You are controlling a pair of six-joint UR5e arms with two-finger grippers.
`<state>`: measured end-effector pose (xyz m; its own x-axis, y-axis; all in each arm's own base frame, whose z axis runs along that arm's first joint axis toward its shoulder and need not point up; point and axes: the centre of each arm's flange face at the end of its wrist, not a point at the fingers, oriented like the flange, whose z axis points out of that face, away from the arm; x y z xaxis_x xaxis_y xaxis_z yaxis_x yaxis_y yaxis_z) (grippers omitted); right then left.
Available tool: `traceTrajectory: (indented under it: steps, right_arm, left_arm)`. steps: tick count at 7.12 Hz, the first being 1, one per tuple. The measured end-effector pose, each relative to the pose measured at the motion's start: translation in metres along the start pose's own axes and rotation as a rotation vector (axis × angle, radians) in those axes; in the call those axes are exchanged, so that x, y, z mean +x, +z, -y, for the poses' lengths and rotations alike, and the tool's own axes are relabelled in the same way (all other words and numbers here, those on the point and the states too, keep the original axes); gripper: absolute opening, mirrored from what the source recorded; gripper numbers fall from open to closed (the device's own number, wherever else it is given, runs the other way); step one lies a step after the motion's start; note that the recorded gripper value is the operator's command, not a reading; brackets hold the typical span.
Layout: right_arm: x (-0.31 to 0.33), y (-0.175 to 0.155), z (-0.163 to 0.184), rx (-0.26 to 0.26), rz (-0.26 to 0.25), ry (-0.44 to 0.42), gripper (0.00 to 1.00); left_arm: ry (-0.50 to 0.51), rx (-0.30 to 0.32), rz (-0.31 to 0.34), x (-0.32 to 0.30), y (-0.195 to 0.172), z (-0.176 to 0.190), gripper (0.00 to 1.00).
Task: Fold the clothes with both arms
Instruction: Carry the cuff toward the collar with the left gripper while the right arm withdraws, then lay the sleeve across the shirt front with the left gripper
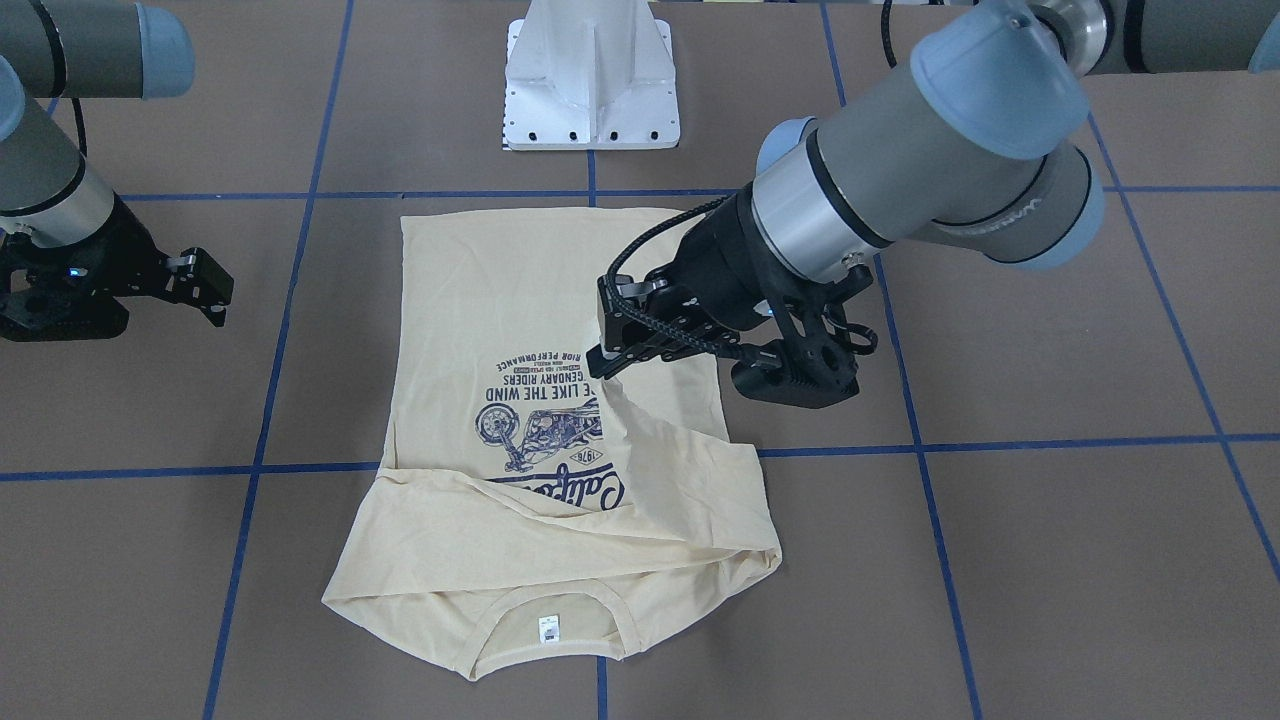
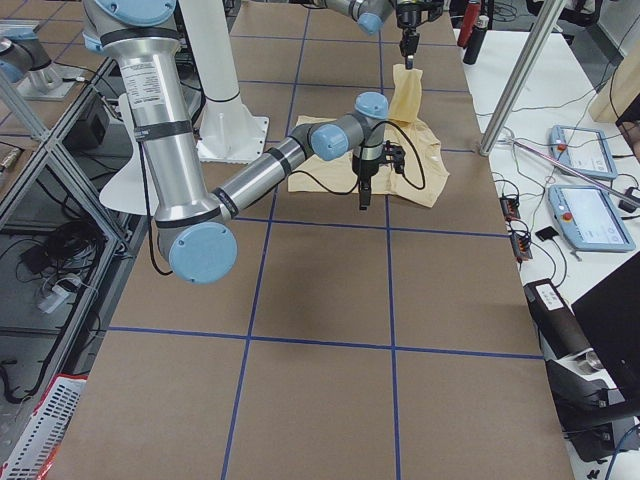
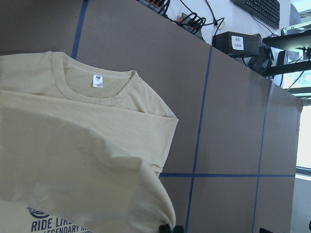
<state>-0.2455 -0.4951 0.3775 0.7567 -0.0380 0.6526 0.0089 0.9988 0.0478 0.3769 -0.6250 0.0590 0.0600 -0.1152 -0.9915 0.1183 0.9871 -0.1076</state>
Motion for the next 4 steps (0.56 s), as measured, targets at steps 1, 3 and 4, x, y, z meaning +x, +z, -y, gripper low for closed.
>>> traceTrajectory:
  steps: [1,3,4]
  right_arm:
    - [0.0,0.0,0.0,0.0,0.0,0.0,1.0]
    - [0.0,0.0,0.0,0.0,0.0,0.0,1.0]
    - [0.0,0.0,0.001,0.0,0.0,0.001,1.0]
  left_arm:
    - [0.005,-0.011,-0.003,0.003,0.011,-0.003,0.0]
    - [0.016,0.008,-0.008,-0.008,0.047,0.0,0.0]
    - [0.019,0.034,-0.007,-0.018,0.075,-0.004,0.0]
